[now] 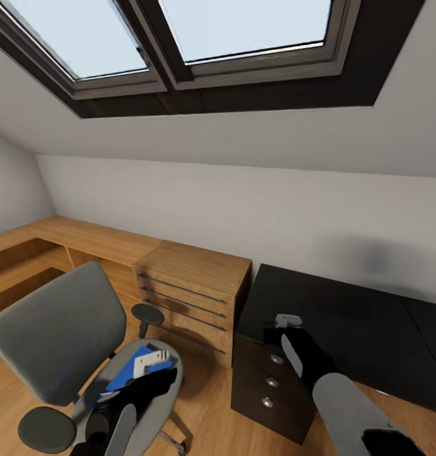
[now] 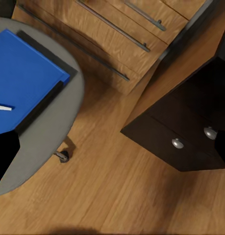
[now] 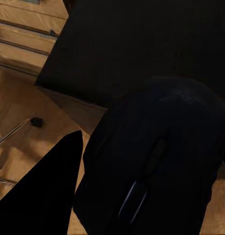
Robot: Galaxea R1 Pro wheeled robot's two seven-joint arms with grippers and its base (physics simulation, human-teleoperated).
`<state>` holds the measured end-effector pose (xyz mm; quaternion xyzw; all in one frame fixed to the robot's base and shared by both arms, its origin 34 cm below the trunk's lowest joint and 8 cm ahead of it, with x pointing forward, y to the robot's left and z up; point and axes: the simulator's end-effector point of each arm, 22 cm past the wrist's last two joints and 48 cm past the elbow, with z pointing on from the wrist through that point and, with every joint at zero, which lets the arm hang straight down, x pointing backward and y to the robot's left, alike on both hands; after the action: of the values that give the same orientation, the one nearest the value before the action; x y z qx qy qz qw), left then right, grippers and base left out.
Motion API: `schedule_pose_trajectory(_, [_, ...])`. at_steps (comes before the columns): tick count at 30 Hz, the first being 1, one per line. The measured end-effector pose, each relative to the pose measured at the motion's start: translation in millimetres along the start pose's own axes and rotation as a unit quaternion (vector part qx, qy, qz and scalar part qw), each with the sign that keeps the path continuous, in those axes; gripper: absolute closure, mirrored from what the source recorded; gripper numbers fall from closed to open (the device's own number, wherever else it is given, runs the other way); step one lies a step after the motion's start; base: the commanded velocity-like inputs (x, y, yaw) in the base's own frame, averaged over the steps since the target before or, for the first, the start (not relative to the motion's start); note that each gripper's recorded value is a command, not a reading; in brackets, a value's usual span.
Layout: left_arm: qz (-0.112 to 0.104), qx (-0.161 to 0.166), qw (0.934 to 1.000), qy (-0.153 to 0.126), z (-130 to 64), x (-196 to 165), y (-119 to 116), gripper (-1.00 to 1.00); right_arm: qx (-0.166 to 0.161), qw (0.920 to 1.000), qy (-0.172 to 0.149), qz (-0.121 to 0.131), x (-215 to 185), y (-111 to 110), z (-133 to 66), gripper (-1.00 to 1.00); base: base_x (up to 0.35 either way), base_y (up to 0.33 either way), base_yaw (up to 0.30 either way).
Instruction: In the bedroom, organize the workspace by keeping the computer under the desk, ensuring the monitor is on the desk, placing the keyboard on the desk next to the monitor, placing the mouse on the desk next to the keyboard, moving the folder from the swivel chair onto the desk next to the mouse, stacking the notebook on top of the folder with the pen on top of the notebook, and positioning the swivel chair next to the desk.
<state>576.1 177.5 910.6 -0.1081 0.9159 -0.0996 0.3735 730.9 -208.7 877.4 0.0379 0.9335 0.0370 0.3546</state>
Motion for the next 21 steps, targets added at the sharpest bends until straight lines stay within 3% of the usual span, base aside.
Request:
schedule_pose_trajectory(3, [-0.001,0.008,0.9995,-0.029,-9.6,-21,-7,-1.00,-0.008,0.9998,-0.020,-0.005,-38,-1,4.0,1.00,0.001,0.000,0.000])
schedule_pose_trajectory(10, [-0.009,0.014,0.9982,-0.058,-21.2,-28,-8,-1.00,-0.011,0.9998,-0.014,-0.006,-35,2,6.4,1.00,0.000,0.000,0.000])
schedule_pose_trajectory(12, [-0.015,0.016,0.9967,-0.078,-25.3,-29,-9,-1.00,-0.012,0.9998,-0.011,-0.008,-32,3,7.0,1.00,0.000,0.000,0.000])
schedule_pose_trajectory(15, [-0.013,0.038,0.9919,-0.121,-33.3,-34,-31,-1.00,-0.011,0.9999,-0.007,-0.008,-29,3,7.5,1.00,0.000,0.000,0.000])
schedule_pose_trajectory(21, [-0.012,0.046,0.9901,-0.132,-37.1,-30,-39,-1.00,-0.012,0.9999,-0.010,-0.006,-31,2,7.0,1.00,0.078,0.000,0.000])
